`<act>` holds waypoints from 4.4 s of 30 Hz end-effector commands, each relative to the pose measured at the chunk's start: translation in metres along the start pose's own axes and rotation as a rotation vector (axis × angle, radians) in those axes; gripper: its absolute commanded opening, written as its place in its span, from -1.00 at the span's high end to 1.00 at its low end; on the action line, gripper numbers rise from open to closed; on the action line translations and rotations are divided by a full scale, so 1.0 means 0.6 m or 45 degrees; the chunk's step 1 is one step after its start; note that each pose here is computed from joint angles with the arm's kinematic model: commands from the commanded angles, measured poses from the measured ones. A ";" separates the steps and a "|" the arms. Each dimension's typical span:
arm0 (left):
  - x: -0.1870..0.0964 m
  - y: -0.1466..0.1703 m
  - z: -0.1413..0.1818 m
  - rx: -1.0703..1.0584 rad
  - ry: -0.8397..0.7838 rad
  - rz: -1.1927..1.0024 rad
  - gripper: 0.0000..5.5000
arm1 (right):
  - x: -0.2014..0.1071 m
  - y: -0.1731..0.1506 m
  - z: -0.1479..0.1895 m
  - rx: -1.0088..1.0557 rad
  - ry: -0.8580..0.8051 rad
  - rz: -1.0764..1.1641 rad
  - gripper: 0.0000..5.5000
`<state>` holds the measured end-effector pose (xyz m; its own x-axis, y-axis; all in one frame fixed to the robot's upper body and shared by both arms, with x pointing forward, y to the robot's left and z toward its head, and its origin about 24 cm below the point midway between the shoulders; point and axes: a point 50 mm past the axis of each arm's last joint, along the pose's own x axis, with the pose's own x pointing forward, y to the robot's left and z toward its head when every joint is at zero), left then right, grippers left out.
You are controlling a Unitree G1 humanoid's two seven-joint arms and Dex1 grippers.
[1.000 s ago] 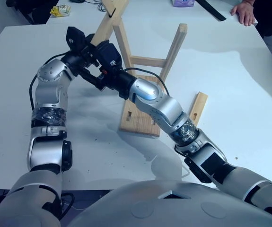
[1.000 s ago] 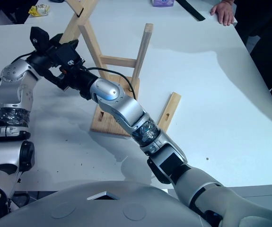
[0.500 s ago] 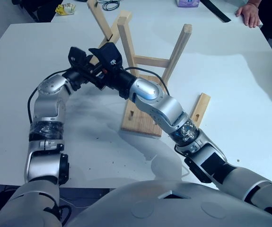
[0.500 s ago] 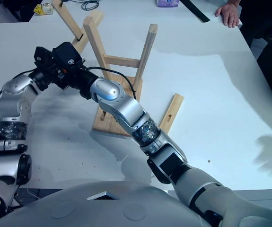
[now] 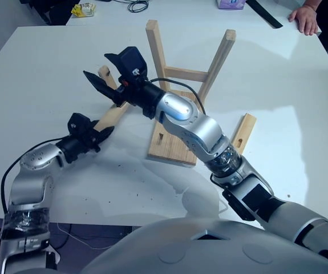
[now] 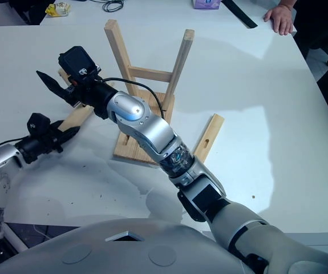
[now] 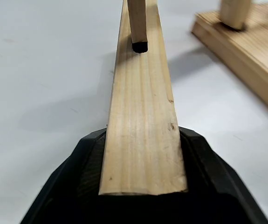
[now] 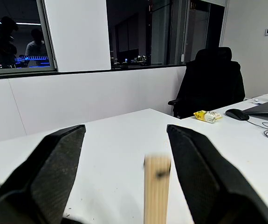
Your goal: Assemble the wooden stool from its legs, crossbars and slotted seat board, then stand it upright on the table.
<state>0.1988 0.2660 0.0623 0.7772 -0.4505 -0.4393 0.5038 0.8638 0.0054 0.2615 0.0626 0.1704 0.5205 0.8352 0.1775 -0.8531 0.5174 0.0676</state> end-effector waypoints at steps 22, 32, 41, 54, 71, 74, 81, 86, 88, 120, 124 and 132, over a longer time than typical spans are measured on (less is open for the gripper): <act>-0.029 -0.064 -0.098 0.056 0.146 0.021 0.26 | 0.031 0.039 0.039 0.107 0.167 0.133 -0.17; -0.037 -0.066 -0.112 0.056 0.160 0.026 0.26 | 0.032 0.036 0.036 0.083 0.148 0.126 -0.17; -0.042 -0.053 -0.095 0.106 0.187 -0.028 0.26 | 0.037 0.013 0.075 0.057 -0.100 0.064 -0.17; -0.041 -0.043 -0.089 0.123 0.196 -0.036 0.26 | 0.035 0.037 0.032 0.041 0.077 0.120 -0.17; -0.041 -0.043 -0.091 0.121 0.203 -0.047 0.26 | -0.003 0.026 -0.132 0.013 0.625 0.022 -0.17; -0.041 -0.042 -0.089 0.121 0.198 -0.047 0.26 | 0.005 0.024 -0.110 0.028 0.552 0.009 -0.17; -0.040 -0.039 -0.087 0.123 0.200 -0.046 0.26 | 0.041 0.022 0.071 -0.016 -0.076 0.043 -0.17; -0.039 -0.037 -0.088 0.123 0.200 -0.045 0.26 | 0.041 0.015 0.085 -0.051 -0.113 0.042 -0.17; -0.039 -0.036 -0.088 0.125 0.200 -0.046 0.26 | 0.039 0.006 0.016 -0.073 0.133 -0.002 -0.17; -0.039 -0.035 -0.064 0.049 0.088 -0.038 -0.16 | -0.083 -0.097 0.149 0.050 -0.275 -0.355 -0.17; -0.043 -0.030 -0.062 0.061 0.103 -0.030 -0.16 | -0.106 -0.109 0.164 0.014 -0.305 -0.405 -0.17; -0.030 -0.021 -0.035 0.082 0.062 -0.030 -0.16 | -0.118 -0.115 0.177 -0.019 -0.333 -0.422 -0.17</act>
<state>0.1645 0.2701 0.0462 0.7523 -0.4444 -0.4864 0.5306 0.8463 0.0476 0.2810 -0.0531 0.2549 0.7481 0.5360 0.3912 -0.6278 0.7627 0.1557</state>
